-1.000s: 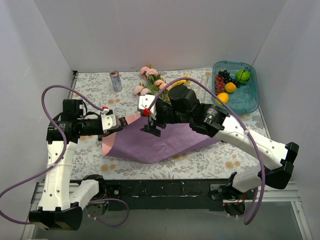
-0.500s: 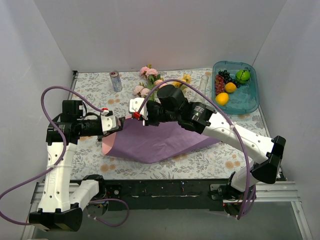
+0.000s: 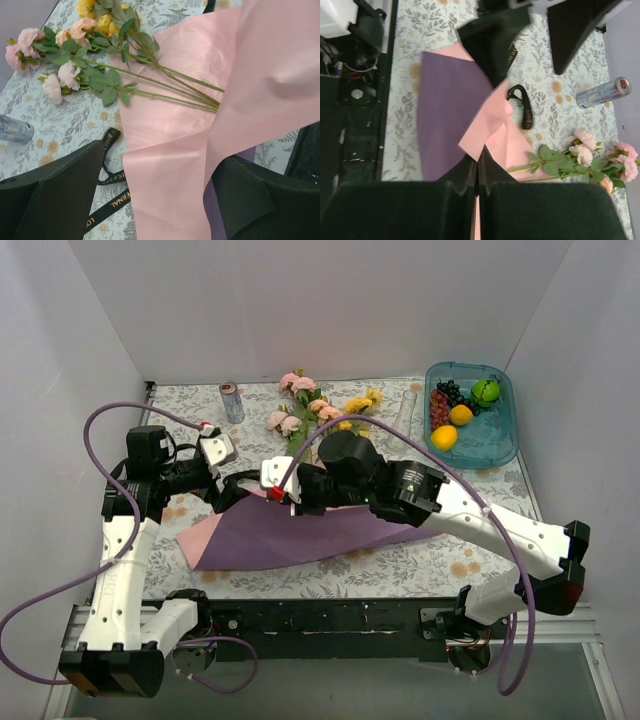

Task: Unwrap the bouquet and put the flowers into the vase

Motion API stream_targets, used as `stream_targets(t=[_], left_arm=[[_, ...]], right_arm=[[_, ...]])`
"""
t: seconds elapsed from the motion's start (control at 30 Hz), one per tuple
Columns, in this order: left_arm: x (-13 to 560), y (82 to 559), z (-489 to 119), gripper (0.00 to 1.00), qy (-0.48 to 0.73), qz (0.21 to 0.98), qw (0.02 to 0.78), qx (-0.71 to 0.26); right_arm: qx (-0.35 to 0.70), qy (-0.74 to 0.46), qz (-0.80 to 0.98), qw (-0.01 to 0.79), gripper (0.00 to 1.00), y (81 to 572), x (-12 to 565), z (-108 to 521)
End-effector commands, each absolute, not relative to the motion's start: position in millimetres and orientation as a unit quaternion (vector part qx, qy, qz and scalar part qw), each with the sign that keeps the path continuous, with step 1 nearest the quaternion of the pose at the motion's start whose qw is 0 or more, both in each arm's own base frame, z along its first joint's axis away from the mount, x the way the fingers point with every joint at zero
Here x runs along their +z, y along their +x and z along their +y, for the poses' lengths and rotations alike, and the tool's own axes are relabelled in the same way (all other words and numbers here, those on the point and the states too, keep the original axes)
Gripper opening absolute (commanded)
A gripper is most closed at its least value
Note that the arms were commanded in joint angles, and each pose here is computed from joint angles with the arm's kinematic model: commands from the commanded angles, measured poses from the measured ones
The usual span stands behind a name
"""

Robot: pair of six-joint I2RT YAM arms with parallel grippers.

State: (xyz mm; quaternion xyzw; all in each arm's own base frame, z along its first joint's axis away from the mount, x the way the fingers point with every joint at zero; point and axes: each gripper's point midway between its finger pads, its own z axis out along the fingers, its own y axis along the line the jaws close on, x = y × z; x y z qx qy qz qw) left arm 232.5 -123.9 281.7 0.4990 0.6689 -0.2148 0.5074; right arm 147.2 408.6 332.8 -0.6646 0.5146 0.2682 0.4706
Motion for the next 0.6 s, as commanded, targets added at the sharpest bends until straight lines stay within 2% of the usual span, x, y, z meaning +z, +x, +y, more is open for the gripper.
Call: stream_targets(t=[0.0,0.2,0.33,0.57], left_arm=[[280,266,-115,0.84,0.439,0.708,0.516,-0.199],[272,269,-115,0.86,0.424,0.718,0.514,-0.202],[275,271,-115,0.98,0.416,0.721,0.515,-0.206],[305,272,-116,0.98,0.41,0.71,0.535,-0.204]], right_arm=[[0.277,-0.64,0.545,0.466,0.01,118,335,385],[0.277,-0.635,0.571,0.441,0.01,67,322,372],[0.296,-0.652,0.585,0.381,0.01,24,278,366],[0.326,-0.648,0.608,0.322,0.01,-20,226,359]])
